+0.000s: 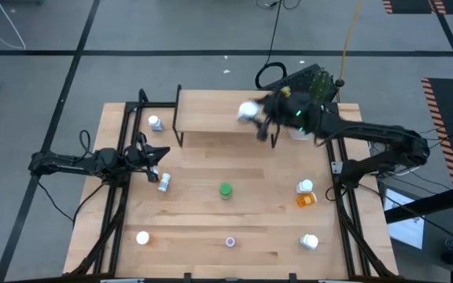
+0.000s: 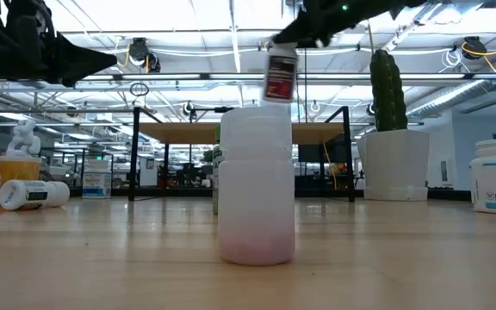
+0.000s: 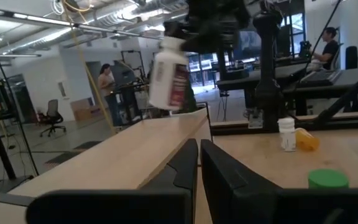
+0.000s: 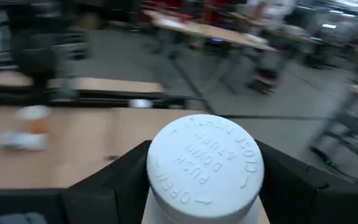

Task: Pick and place medicine bottles onto shelf by color
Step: Put the white purple pill bottle on the shelf

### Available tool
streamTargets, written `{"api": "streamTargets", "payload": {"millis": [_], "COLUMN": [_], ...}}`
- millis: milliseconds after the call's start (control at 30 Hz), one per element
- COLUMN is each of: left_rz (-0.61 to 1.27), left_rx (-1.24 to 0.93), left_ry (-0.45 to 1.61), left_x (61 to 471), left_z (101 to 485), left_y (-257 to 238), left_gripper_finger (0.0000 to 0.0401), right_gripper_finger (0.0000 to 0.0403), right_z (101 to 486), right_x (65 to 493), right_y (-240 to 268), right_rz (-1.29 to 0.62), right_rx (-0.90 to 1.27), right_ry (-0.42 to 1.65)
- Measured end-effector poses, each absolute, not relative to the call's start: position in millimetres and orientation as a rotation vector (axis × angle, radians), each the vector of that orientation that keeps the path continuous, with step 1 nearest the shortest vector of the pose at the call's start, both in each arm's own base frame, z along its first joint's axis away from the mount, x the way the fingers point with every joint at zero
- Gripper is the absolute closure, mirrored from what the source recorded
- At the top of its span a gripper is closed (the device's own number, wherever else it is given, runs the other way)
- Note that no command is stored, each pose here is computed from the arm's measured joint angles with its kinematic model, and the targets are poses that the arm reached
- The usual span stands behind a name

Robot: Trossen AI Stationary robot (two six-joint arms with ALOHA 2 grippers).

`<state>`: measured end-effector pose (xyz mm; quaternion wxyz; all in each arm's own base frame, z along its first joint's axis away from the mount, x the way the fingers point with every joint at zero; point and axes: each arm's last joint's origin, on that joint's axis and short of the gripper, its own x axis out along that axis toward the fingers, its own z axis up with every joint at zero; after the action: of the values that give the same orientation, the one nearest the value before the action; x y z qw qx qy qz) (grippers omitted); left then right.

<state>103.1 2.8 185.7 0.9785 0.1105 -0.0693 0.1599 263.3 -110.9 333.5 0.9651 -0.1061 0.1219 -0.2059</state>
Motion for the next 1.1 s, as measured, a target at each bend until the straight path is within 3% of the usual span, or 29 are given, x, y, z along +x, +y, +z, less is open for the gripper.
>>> {"api": "streamTargets", "payload": {"millis": [167,767,1100], "left_rz": [0.358,0.493,0.517], "left_rx": [0.227,0.263,0.267], "left_ry": [-0.172,-0.190,-0.190], "left_x": [102.2,99.7,99.2], "left_z": [189.4,193.1,193.4], "left_y": [5.3,18.3,20.7], "left_gripper_finger": [0.0380,0.0380,0.0380], "right_gripper_finger": [0.0167,0.0165,0.0112], "right_z": [340.6,312.7,308.3], "right_x": [237.5,219.0,218.8], "right_y": [-156.4,-237.4,-239.7], "right_rz": [-0.540,-0.446,-0.452], "right_rx": [-0.170,0.105,0.096], "right_ry": [0.302,0.382,0.406]}}
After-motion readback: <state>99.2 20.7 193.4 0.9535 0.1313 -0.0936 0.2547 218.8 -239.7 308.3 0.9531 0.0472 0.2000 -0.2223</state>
